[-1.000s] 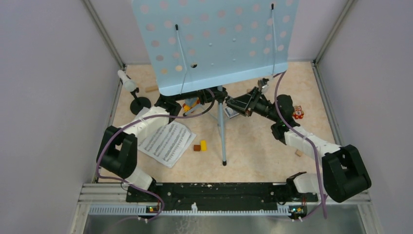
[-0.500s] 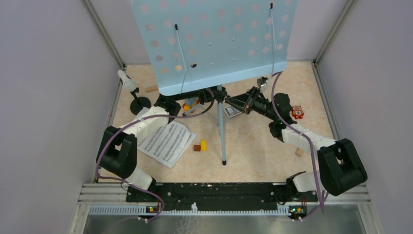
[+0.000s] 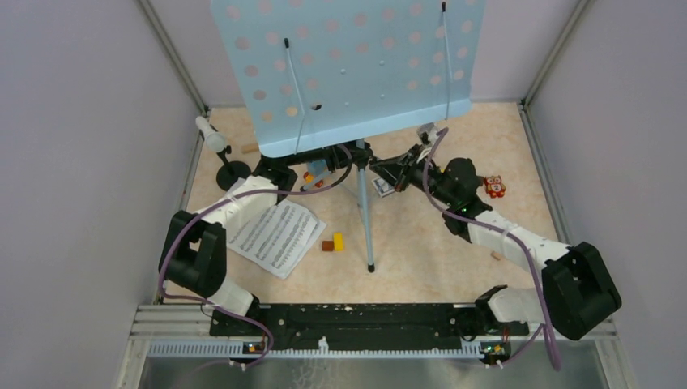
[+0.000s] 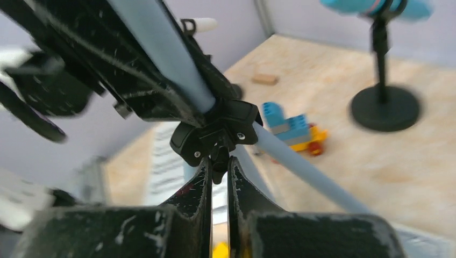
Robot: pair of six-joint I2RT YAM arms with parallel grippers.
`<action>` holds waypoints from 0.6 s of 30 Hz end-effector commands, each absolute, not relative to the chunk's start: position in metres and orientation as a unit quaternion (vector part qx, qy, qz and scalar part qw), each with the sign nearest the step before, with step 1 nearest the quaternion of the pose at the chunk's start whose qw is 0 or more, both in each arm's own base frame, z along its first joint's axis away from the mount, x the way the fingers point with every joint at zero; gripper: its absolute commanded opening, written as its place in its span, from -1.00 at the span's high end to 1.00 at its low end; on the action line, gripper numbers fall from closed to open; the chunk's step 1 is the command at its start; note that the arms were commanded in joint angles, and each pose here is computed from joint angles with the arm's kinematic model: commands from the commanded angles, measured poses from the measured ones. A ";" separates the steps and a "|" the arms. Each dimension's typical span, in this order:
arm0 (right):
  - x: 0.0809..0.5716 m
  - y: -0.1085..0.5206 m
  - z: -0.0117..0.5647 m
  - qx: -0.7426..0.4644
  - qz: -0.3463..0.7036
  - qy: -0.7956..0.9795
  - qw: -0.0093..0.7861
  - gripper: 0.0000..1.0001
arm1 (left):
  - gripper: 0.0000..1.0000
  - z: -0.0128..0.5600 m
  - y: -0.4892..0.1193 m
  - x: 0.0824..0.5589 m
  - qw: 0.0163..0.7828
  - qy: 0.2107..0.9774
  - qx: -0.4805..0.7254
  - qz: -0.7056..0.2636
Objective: Pack up the instrument practice props
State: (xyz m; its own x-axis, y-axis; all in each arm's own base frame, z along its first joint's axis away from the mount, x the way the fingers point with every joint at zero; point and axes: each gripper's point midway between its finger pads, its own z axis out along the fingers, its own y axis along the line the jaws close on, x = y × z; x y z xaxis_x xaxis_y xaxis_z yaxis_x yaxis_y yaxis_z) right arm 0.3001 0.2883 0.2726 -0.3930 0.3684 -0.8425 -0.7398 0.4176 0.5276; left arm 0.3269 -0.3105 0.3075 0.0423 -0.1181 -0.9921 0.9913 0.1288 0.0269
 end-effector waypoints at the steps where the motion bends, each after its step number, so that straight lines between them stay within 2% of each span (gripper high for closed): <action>1: 0.252 0.316 0.259 -0.439 0.392 0.531 0.610 1.00 | 1.00 0.262 -0.302 0.346 0.538 0.563 0.412 -0.472; 3: 0.236 0.319 0.252 -0.492 0.373 0.504 0.604 1.00 | 1.00 0.262 -0.302 0.346 0.539 0.563 0.412 -0.472; 8: 0.179 0.326 0.219 -0.534 0.407 0.568 0.477 1.00 | 1.00 0.262 -0.302 0.346 0.540 0.562 0.413 -0.471; 14: 0.112 0.339 0.186 -0.587 0.437 0.566 0.379 1.00 | 1.00 0.262 -0.302 0.346 0.540 0.562 0.413 -0.472; 18: 0.108 0.346 0.184 -0.592 0.444 0.546 0.392 1.00 | 1.00 0.263 -0.302 0.346 0.540 0.562 0.413 -0.471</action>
